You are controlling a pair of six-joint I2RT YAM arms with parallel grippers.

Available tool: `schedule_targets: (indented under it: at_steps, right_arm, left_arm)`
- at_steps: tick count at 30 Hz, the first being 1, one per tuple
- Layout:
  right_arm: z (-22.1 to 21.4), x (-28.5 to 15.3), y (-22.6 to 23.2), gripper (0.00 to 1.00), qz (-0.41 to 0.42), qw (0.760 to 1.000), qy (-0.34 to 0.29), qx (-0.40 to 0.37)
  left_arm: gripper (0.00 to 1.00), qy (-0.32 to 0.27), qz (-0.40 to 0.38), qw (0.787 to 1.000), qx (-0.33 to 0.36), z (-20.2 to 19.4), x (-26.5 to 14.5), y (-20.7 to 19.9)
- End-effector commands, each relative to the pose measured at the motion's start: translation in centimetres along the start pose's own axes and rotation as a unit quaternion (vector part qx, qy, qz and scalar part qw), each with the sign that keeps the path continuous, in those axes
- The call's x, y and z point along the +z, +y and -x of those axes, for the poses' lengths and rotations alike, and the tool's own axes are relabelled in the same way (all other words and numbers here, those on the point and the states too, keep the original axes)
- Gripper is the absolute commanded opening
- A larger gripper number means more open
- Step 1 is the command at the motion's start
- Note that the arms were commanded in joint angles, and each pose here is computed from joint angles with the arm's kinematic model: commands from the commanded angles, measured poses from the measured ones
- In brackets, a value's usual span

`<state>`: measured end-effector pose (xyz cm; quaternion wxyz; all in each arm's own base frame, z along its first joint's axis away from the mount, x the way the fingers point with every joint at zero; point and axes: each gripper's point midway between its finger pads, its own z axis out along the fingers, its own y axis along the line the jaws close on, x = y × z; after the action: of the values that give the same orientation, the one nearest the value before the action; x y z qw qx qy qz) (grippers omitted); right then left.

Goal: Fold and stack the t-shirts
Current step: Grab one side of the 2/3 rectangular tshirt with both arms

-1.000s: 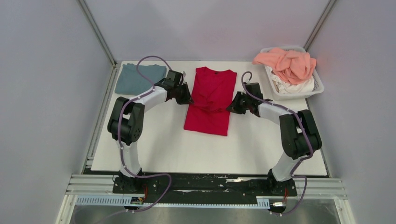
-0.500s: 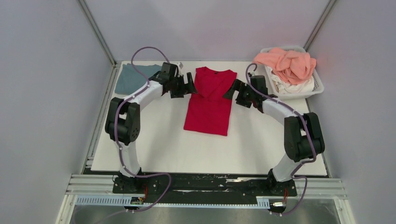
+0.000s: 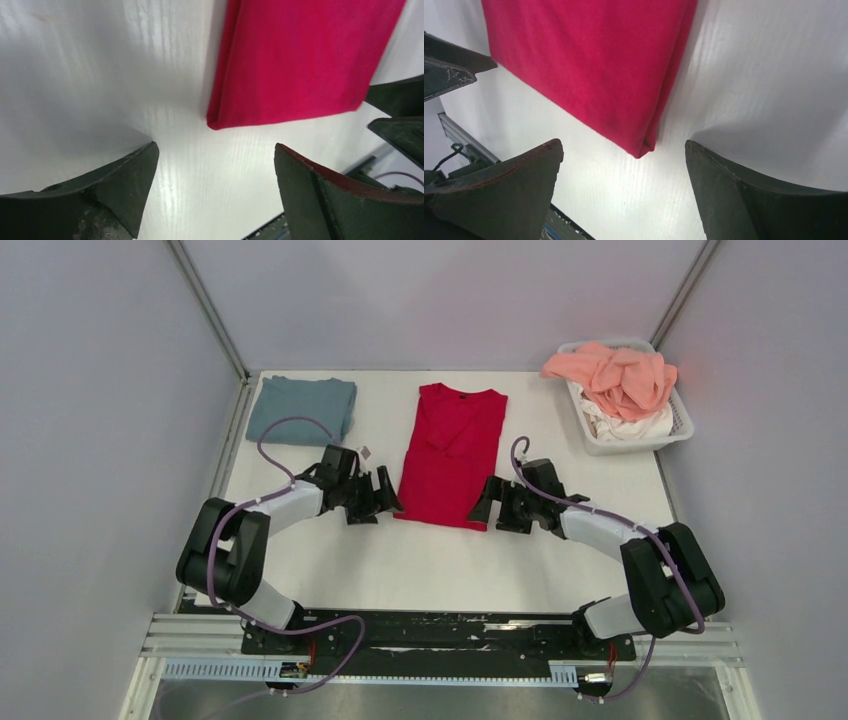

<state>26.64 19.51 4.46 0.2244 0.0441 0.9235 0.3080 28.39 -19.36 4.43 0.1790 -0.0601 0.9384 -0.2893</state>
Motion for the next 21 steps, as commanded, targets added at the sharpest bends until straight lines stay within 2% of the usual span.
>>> schedule_targets:
  at_steps: [1,3,7,12,18,20,21]
  right_arm:
    - [-0.3,0.2,0.7,1.0,0.01,1.0,-0.005,0.006]
    - [-0.5,0.5,0.2,1.0,0.002,1.0,-0.005,0.015]
    - [-0.9,1.0,0.0,0.97,-0.001,1.0,0.002,0.025]
    - [-1.3,1.4,-0.3,0.92,-0.005,0.999,0.007,0.037]
    - [-1.8,1.6,-0.6,0.84,-0.007,0.999,0.012,0.044]
    - [-1.9,1.7,-0.9,0.81,-0.011,0.999,0.013,0.045]
    - [-2.0,1.7,-1.0,0.79,-0.013,0.999,0.014,0.048]
  left_arm:
    - [0.9,-0.017,-0.052,0.998,-0.01,0.6,0.5,-1.6]
    - [0.83,-0.009,-0.057,0.998,-0.016,0.3,1.0,-1.6]
    - [0.62,0.005,-0.071,0.997,-0.023,-0.1,1.7,-1.8]
    - [0.5,0.011,-0.057,0.998,-0.021,-0.7,2.4,-1.4]
    - [0.32,0.013,-0.04,0.999,-0.029,-0.6,3.4,-0.7]
    - [0.23,0.013,-0.038,0.999,-0.031,-0.4,3.8,-0.6]
    - [0.11,0.013,-0.038,0.999,-0.031,-0.3,3.8,-0.7]
